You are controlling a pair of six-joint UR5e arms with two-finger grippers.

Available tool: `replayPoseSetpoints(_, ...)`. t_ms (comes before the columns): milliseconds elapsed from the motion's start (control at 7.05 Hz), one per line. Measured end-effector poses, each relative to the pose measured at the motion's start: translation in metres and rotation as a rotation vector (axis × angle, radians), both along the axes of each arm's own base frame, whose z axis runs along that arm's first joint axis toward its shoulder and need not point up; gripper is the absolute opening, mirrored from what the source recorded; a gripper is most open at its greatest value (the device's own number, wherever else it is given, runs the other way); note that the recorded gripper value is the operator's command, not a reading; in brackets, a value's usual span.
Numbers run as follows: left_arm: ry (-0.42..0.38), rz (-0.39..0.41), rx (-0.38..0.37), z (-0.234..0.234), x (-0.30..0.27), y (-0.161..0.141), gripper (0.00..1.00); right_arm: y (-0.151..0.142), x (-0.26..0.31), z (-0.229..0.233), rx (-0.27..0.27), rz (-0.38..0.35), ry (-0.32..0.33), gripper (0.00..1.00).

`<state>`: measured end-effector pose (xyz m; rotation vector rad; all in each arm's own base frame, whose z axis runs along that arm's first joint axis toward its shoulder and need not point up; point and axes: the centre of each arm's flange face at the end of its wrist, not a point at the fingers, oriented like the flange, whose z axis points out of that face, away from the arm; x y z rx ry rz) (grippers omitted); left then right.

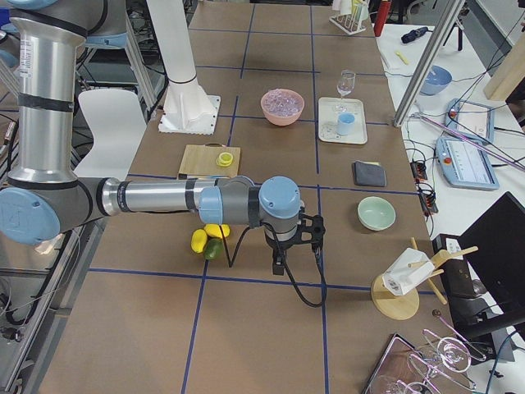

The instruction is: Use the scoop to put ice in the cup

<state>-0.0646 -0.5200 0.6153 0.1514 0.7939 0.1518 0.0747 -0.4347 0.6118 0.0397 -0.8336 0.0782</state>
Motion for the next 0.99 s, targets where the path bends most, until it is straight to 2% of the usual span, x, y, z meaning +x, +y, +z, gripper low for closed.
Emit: replayPoseSetpoints(993, 0.001, 0.003, 0.005, 0.0000, 0.0001, 0.0002, 1.00, -0.0011, 0.0000, -0.0042, 0.011, 0.000, 0.000, 1.00)
